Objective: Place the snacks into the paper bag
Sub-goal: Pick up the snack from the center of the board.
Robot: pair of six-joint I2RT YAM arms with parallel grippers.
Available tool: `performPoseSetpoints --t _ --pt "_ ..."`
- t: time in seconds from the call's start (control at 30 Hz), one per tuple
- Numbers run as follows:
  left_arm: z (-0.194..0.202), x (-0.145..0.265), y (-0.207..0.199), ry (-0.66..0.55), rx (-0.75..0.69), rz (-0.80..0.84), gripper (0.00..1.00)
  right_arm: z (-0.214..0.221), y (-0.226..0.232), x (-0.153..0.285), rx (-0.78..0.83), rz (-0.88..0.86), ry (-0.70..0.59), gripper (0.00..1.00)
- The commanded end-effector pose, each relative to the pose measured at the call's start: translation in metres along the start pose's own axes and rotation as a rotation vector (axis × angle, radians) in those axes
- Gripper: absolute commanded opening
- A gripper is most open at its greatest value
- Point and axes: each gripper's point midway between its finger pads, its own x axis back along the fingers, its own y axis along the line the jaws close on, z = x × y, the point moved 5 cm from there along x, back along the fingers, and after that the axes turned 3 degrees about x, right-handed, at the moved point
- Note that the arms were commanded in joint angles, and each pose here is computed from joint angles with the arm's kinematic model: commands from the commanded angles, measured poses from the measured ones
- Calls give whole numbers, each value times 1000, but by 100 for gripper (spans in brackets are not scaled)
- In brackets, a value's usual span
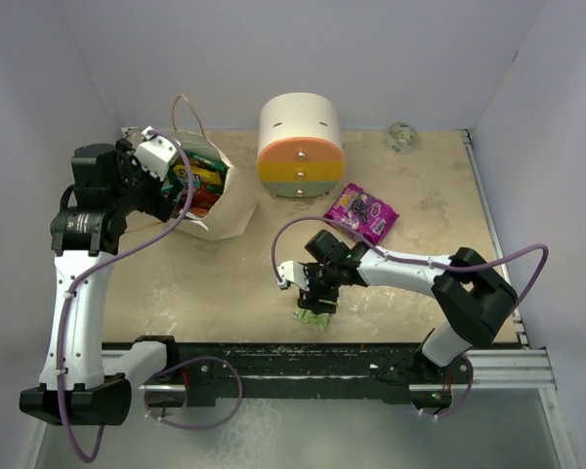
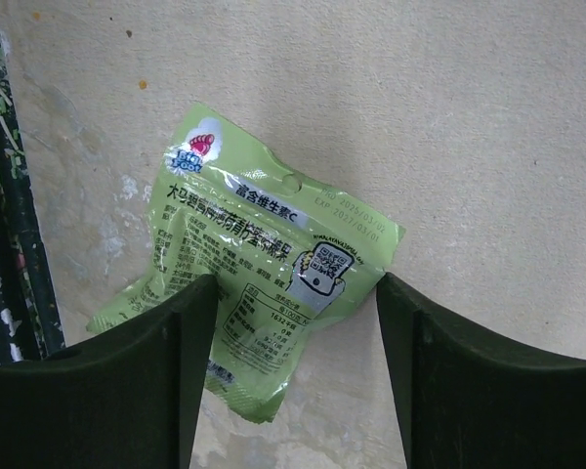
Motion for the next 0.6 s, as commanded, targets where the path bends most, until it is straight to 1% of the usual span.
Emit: performPoseSetpoints --t 0.0,0.13,0.3,0.43,0.57 --pt "-5 3 -3 -44 10 21 99 7 2 -6 0 -18 39 65" --pt "-4 4 -3 -44 9 21 99 6 8 -7 -16 -59 34 59" --pt "-5 6 -4 -51 1 25 99 1 6 -3 -16 -64 23 48" --pt "-5 7 -5 -57 -4 35 99 -1 6 -1 -14 -69 17 36" --pt "-8 7 -7 -66 -11 53 99 -3 5 1 -11 -80 15 22"
